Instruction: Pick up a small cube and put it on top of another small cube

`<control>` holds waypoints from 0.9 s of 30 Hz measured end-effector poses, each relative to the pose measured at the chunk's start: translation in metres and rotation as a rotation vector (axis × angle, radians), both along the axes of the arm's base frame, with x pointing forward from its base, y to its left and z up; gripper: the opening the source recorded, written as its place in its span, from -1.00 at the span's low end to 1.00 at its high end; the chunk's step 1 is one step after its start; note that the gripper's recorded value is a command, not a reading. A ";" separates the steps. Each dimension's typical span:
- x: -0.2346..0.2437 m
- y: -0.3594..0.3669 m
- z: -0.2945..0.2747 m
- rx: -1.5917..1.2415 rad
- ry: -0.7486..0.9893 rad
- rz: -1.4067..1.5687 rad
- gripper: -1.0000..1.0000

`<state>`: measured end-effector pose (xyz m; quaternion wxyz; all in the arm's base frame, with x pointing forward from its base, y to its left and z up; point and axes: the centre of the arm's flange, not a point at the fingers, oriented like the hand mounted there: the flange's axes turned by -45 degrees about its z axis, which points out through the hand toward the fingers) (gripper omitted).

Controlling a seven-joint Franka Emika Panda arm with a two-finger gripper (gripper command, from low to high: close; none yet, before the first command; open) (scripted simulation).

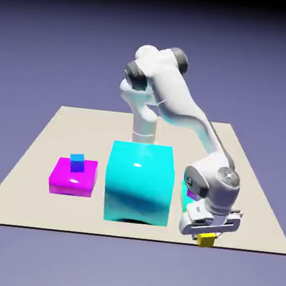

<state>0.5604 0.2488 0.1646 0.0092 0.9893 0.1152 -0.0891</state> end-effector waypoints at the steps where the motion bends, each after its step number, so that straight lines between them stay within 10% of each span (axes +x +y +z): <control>1: 0.002 0.001 0.021 0.000 0.001 0.001 -1.00; 27: -0.231 0.019 0.133 -0.001 0.000 0.465 -1.00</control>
